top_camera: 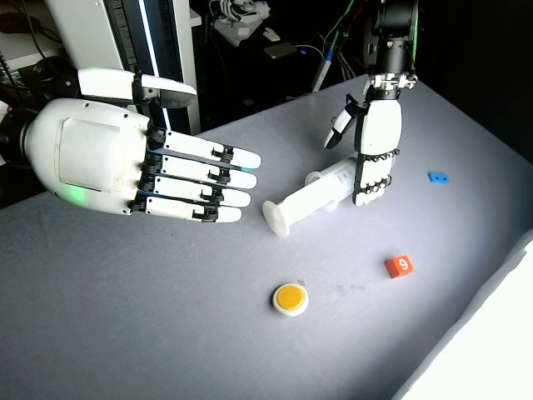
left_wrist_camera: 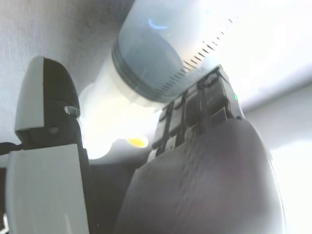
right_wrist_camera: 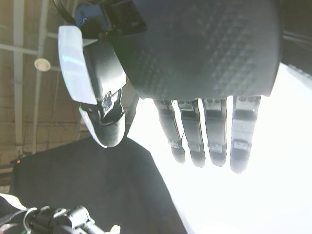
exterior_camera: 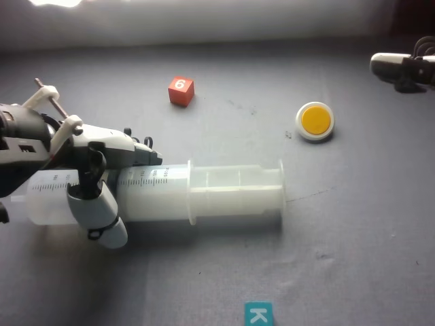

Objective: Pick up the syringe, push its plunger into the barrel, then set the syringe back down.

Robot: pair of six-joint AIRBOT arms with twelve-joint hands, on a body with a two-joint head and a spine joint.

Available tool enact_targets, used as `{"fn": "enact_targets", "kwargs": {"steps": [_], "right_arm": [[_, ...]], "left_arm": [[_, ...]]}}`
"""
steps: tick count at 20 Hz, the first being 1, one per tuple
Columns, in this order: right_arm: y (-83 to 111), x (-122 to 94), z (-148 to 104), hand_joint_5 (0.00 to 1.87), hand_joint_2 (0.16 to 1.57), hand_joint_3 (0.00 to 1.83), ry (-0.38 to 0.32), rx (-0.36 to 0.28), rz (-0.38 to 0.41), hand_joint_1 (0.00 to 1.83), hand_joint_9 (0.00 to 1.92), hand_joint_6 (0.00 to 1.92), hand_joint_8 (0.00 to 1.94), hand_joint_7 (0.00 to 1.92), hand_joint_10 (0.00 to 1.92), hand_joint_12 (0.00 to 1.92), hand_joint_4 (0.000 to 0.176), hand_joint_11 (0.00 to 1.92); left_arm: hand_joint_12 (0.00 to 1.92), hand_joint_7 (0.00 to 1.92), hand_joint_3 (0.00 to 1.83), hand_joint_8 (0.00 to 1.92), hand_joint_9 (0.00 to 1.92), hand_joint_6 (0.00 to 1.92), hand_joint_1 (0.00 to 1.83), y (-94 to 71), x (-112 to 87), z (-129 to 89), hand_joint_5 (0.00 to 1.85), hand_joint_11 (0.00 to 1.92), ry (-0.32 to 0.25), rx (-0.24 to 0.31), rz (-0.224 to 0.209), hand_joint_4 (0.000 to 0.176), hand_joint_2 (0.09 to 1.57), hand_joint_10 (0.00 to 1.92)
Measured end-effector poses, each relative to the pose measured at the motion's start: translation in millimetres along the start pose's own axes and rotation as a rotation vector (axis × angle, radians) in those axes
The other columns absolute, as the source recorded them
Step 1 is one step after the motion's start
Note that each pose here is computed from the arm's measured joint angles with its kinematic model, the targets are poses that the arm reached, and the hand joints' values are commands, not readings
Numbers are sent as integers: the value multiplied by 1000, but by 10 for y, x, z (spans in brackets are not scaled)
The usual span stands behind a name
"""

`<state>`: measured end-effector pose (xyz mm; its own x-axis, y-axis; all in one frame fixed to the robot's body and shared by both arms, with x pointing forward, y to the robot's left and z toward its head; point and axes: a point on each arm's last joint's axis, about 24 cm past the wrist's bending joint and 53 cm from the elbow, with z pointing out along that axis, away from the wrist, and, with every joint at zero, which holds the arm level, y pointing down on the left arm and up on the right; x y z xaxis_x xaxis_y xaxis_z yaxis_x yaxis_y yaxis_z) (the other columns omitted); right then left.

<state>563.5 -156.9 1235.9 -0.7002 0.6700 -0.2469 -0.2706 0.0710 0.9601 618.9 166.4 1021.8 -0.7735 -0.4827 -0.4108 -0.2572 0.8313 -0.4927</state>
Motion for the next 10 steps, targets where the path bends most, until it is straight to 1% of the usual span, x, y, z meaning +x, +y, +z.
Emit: {"fn": "enact_targets", "kwargs": {"steps": [1, 2, 3, 4, 6, 7, 8, 9, 10], "right_arm": [[-1, -6, 0, 114, 1334, 1, -3, 0, 1, 0, 99, 3, 4, 126, 7, 445, 0, 0], [0, -8, 0, 97, 1339, 2, -3, 0, 2, 0, 85, 5, 5, 110, 4, 368, 0, 0], [0, -10, 0, 108, 1339, 1, -4, 0, 2, 0, 101, 7, 7, 122, 8, 399, 0, 0], [1, -10, 0, 117, 1338, 0, -4, 0, 2, 0, 104, 6, 6, 133, 7, 379, 0, 0], [1, -12, 0, 119, 1339, 0, -5, 0, 3, 0, 107, 1, 0, 132, 3, 413, 0, 0], [1, -12, 0, 113, 1337, 0, -5, 0, 3, 0, 100, 1, 0, 129, 1, 386, 0, 0], [-1, -13, 1, 118, 1334, 0, -6, 0, 4, 0, 101, 4, 1, 131, 2, 380, 0, 0], [0, -18, 3, 145, 1334, 0, -9, -2, 7, 0, 108, 14, 8, 149, 5, 380, 0, 0], [-1, -27, 3, 151, 1325, 0, -13, -1, 9, 0, 108, 10, 4, 144, 3, 365, 0, 0]], "left_arm": [[7, 0, 7, 0, 0, 0, 1294, 2, 2, 13, 0, 11, 2, 0, -4, 0, 996, 0], [12, 0, 2, 0, 0, 0, 1288, 0, 26, 27, 0, 20, 6, 0, -3, 0, 985, 0], [12, 0, 0, 0, 0, 0, 1321, 2, 44, 49, 0, 15, 10, 0, -1, 0, 976, 0], [13, 0, 3, 0, 0, 0, 1364, 8, 53, 68, 0, 15, 13, -3, -2, 0, 988, 0], [18, 0, 28, 0, 0, 0, 1380, 22, 66, 74, 0, 13, 15, -4, 0, 0, 1046, 0], [214, 12, 12, 11, 16, 11, 1404, 24, 69, 79, 18, 2, 16, -3, 1, 0, 1101, 4], [355, 47, 9, 17, 44, 22, 1436, 19, 76, 90, 63, 0, 17, -3, 1, 0, 1114, 12], [462, 122, 14, 29, 111, 30, 1287, 10, 70, 93, 111, 0, 15, 1, 7, 0, 1138, 32], [620, 207, 6, 40, 188, 43, 1231, 7, 67, 93, 178, 0, 13, 2, 11, 0, 1125, 52]]}}
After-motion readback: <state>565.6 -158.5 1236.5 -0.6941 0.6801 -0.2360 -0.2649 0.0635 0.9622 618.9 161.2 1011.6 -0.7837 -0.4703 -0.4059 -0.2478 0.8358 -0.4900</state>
